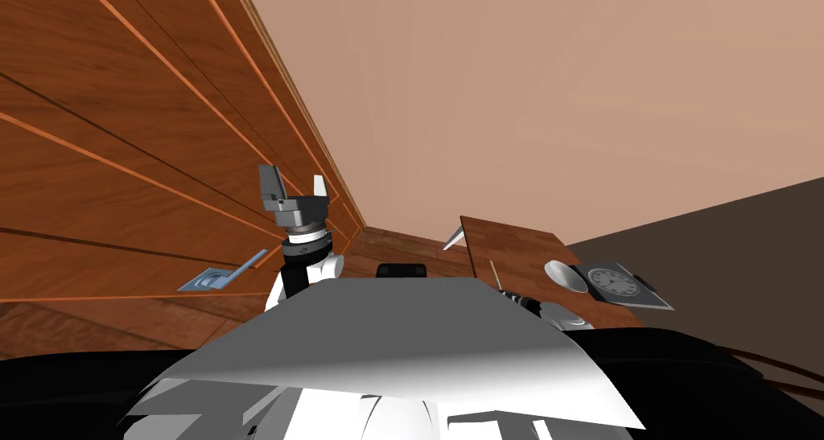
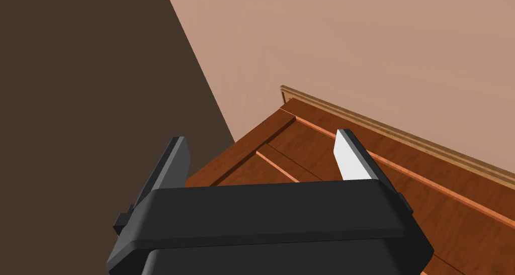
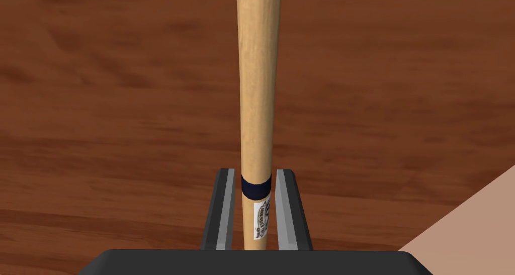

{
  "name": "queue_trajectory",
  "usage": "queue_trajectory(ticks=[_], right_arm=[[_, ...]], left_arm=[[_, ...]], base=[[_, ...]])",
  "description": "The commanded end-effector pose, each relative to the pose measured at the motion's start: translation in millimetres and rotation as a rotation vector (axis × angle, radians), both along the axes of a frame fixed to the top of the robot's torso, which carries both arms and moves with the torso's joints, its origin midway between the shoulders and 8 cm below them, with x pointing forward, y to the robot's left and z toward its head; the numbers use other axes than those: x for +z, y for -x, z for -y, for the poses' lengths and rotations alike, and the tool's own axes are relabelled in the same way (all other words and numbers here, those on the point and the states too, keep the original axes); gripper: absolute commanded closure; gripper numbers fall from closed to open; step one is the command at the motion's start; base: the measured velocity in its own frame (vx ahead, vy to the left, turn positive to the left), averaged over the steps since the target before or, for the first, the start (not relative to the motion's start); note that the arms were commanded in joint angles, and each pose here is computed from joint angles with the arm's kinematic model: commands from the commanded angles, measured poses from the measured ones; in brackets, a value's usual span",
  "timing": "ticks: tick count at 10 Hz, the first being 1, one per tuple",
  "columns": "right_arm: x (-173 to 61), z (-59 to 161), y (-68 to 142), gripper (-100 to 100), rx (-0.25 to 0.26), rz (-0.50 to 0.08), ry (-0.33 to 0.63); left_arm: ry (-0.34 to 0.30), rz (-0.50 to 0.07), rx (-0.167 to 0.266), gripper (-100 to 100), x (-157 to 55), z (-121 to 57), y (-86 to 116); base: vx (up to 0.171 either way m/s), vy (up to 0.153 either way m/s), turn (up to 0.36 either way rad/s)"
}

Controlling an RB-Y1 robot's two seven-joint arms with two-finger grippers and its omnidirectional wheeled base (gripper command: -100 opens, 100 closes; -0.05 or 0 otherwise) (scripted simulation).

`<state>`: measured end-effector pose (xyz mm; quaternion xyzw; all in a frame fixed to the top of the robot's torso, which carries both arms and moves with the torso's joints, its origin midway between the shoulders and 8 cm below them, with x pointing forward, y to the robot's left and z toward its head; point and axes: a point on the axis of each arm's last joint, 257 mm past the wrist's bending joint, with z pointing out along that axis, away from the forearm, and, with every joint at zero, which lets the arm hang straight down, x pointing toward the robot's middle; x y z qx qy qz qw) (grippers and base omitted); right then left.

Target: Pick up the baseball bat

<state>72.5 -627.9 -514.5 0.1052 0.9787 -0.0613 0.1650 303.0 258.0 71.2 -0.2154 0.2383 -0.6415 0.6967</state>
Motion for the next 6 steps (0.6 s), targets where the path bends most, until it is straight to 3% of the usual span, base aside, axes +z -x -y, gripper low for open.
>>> queue_trajectory(ticks=[1, 3, 4, 5, 6], right_arm=[[0.0, 0.0, 0.0, 100, 0.0, 0.0, 0.0], [-0.1, -0.2, 0.0, 100, 0.0, 0.0, 0.0], [-0.1, -0.2, 0.0, 0, 0.0, 0.0, 0.0], [0.9, -2.2, 6.2, 100, 0.01, 0.001, -0.005], [2.5, -4.6, 14.2, 100, 0.007, 0.001, -0.014]], left_arm=[[0.0, 0.0, 0.0, 0, 0.0, 0.0, 0.0], [0.0, 0.0, 0.0, 0, 0.0, 0.0, 0.0], [0.0, 0.0, 0.0, 0, 0.0, 0.0, 0.0], [0.0, 0.0, 0.0, 0, 0.0, 0.0, 0.0], [0.0, 0.0, 0.0, 0, -0.1, 0.0, 0.0]], base=[[0.0, 0.0, 0.0], [0.0, 0.0, 0.0], [0.0, 0.0, 0.0], [0.081, -0.011, -0.152], [0.153, -0.015, -0.206]])
